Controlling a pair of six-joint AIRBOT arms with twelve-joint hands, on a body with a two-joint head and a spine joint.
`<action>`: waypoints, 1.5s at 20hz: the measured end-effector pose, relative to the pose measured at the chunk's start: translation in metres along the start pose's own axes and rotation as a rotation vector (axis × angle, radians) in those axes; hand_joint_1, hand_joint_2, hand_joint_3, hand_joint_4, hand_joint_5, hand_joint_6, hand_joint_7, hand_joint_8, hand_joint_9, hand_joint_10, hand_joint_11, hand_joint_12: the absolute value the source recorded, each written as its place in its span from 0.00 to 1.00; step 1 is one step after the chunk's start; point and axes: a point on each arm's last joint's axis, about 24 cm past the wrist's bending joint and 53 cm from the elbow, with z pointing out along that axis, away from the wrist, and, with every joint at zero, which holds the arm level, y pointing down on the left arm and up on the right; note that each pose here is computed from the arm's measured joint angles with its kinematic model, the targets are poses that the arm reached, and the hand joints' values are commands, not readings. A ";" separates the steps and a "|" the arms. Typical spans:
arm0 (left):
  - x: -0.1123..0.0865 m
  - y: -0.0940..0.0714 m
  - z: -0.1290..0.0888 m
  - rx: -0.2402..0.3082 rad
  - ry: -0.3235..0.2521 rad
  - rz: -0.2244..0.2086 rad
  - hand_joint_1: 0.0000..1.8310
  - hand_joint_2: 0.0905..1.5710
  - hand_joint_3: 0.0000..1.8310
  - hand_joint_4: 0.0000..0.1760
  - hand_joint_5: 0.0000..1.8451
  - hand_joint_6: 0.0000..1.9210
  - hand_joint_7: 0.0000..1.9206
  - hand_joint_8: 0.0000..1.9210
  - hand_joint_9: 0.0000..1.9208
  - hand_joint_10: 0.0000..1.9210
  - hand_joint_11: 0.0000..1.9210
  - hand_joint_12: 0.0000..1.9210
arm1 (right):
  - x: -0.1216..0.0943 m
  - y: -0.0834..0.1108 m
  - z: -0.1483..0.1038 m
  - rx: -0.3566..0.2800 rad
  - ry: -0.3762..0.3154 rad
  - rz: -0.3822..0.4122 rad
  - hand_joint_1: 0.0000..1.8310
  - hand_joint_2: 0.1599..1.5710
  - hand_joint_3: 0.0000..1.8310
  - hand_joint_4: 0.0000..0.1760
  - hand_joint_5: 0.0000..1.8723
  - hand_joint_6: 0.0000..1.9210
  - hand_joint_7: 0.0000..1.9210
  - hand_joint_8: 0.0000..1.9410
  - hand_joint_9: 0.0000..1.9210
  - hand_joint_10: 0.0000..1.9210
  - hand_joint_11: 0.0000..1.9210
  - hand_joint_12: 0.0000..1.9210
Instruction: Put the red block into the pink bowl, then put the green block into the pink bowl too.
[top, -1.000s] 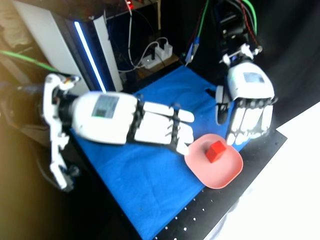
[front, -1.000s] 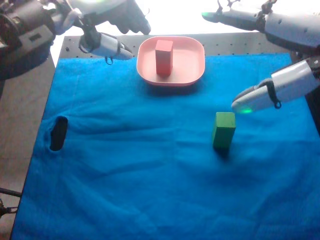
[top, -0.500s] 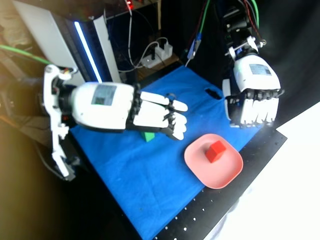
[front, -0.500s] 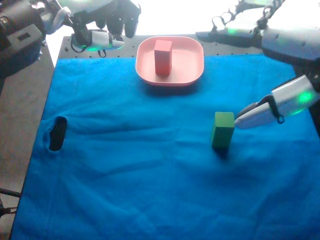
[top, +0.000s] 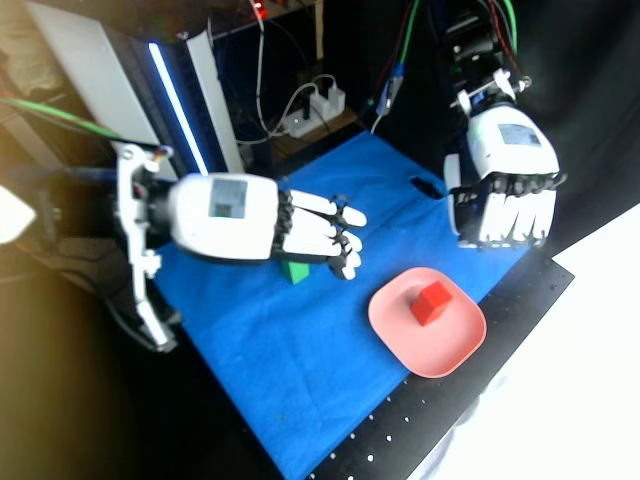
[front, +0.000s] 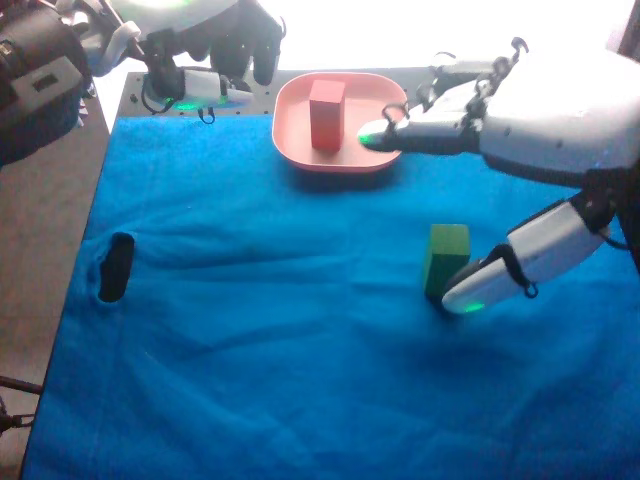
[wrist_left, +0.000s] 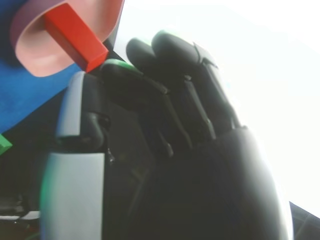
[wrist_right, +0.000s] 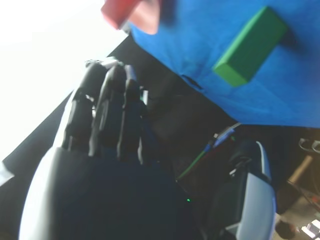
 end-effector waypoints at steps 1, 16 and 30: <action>-0.001 0.001 -0.002 -0.001 -0.001 0.003 0.68 0.73 0.00 0.00 0.43 0.54 0.49 0.67 0.44 0.79 0.41 0.94 | 0.002 0.001 0.002 -0.006 0.002 0.002 0.21 0.39 0.00 0.00 0.15 0.00 0.33 0.01 0.35 0.03 0.08 0.73; -0.003 0.003 -0.005 -0.003 -0.002 0.012 0.68 0.71 0.00 0.00 0.47 0.48 0.50 0.67 0.46 0.84 0.46 0.97 | 0.017 -0.011 0.003 0.019 0.034 0.004 0.46 0.53 0.00 0.00 0.44 0.01 0.61 0.14 0.51 0.54 0.42 0.77; 0.000 0.005 -0.005 -0.008 0.004 0.013 0.62 0.69 0.00 0.00 0.52 0.53 0.40 0.72 0.48 0.90 0.51 1.00 | 0.022 -0.006 0.010 0.004 0.038 0.014 0.63 0.60 0.01 0.00 0.61 0.26 0.62 0.46 0.58 0.66 0.50 0.85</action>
